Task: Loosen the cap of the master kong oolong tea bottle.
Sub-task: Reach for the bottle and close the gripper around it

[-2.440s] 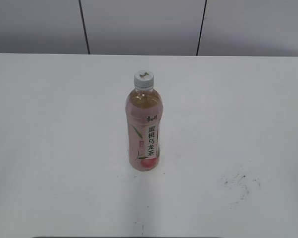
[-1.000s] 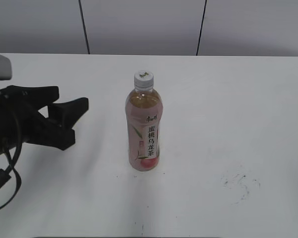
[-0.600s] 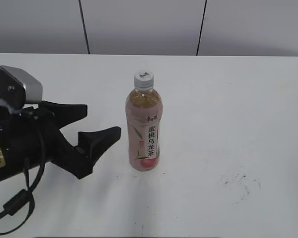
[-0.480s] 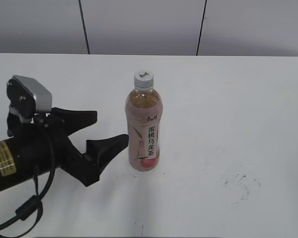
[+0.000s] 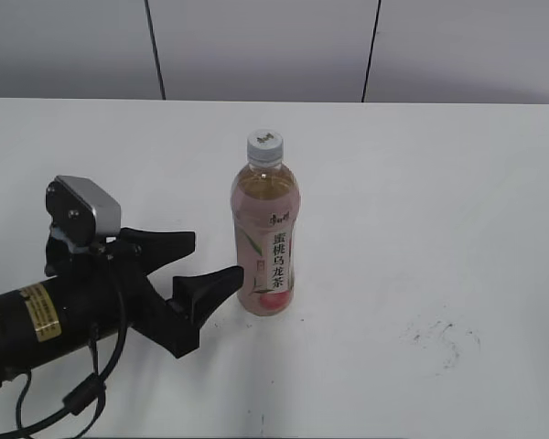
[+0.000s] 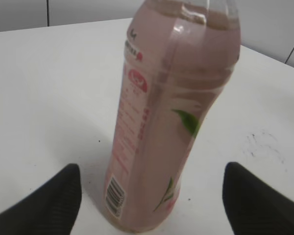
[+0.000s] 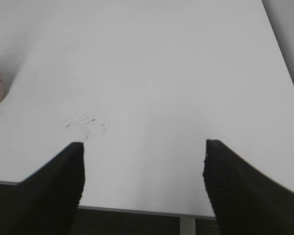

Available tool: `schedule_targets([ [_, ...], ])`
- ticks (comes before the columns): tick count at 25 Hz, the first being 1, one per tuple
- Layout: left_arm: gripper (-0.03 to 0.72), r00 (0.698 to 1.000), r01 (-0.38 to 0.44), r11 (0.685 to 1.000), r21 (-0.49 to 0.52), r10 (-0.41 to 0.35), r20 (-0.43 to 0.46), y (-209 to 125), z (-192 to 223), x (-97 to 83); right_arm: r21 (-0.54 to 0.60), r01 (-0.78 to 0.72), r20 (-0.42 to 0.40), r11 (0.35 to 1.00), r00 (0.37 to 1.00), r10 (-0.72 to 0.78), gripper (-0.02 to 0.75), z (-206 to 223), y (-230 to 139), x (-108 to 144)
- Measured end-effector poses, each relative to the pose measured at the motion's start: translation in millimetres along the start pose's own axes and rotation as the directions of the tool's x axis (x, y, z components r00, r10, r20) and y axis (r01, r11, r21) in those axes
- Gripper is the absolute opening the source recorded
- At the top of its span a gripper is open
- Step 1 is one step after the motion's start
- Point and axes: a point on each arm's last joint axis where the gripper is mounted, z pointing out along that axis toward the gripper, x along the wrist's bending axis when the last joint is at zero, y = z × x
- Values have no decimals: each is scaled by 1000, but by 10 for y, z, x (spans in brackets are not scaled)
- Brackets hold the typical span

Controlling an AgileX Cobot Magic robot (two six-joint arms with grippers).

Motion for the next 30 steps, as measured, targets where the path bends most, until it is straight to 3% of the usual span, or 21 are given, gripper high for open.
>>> schedule_targets([
  [4, 510, 999, -40, 999, -29, 40, -9, 59, 56, 26, 0, -1, 0, 1000, 1000, 1, 571, 0, 0, 0],
  [9, 510, 987, -123, 990, -74, 129, 91, 198, 221, -15, 0, -1, 0, 1000, 1000, 1, 571, 0, 0, 0],
  [12, 509, 984, -141, 986, -87, 149, 97, 256, 285, -3, 0, -1, 0, 1000, 1000, 1, 571, 0, 0, 0],
  [17, 509, 977, -179, 982, -63, 185, 106, 310, 379, 20, 0, -1, 0, 1000, 1000, 1, 571, 0, 0, 0],
  [23, 509, 978, -168, 986, -13, 169, 119, 155, 468, 62, 0, -1, 0, 1000, 1000, 1, 571, 0, 0, 0],
  [30, 509, 976, -163, 985, -63, 171, 137, 157, 607, 98, 0, -1, 0, 1000, 1000, 1, 571, 0, 0, 0],
])
